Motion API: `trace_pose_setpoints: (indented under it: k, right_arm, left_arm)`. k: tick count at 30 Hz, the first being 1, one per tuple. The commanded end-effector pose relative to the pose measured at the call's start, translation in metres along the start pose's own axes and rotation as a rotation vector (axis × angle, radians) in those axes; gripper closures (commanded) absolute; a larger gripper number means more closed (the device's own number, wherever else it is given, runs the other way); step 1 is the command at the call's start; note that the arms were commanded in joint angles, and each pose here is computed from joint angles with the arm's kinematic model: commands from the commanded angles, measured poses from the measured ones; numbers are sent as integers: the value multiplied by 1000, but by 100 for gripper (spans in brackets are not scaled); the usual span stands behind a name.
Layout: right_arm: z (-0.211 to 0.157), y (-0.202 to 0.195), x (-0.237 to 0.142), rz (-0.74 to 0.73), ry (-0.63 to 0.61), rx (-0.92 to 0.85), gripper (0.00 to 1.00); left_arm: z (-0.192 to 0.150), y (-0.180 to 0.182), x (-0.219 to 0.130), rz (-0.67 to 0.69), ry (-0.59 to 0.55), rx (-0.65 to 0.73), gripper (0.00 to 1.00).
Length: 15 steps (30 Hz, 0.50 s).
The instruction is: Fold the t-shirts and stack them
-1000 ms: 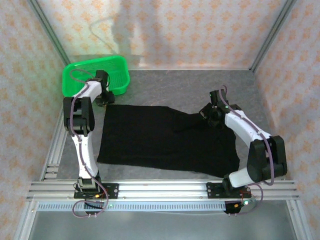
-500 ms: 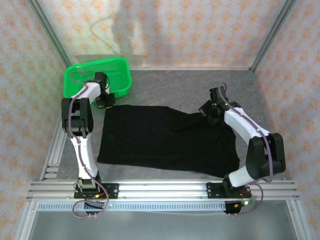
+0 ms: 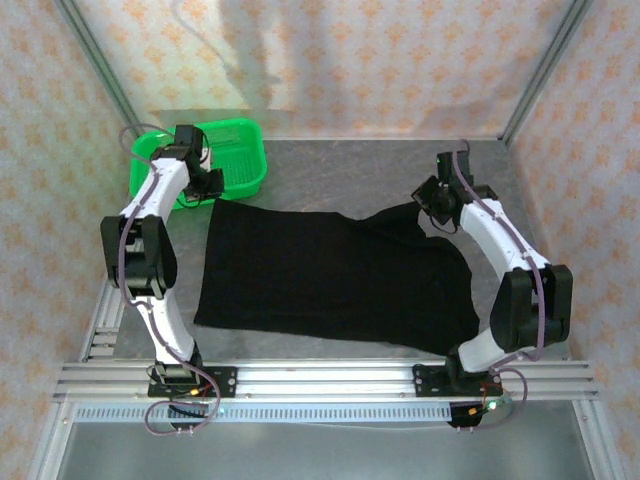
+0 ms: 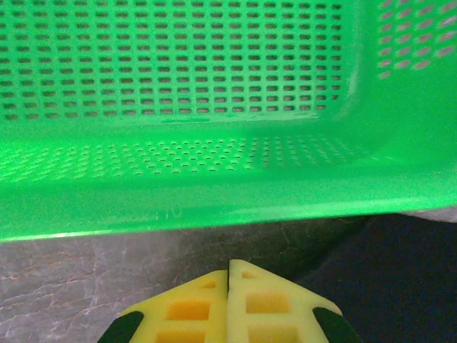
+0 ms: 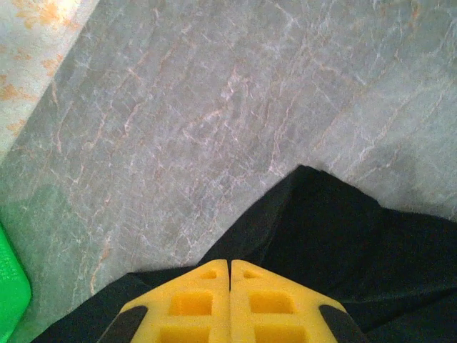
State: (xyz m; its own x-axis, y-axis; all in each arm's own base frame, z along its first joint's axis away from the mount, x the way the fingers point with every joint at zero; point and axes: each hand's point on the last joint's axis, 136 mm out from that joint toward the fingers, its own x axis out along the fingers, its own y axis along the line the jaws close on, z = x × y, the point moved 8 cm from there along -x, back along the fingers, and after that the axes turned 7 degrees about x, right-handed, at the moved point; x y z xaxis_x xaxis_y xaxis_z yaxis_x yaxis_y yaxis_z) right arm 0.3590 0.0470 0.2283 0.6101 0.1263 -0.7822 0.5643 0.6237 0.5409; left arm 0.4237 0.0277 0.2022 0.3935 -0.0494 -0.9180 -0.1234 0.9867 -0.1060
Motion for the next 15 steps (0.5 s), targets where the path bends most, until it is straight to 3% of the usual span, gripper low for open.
trace_pose_setpoints:
  k: [1,15]
  right_arm:
    - [11,5,-5,-29,-36,-56,100]
    - [25,19,-32,16,-80,-111,100]
  left_arm:
    - [-10,1,-16,7,9,10,100]
    - [-23,1,-64,-4,-101,3,100]
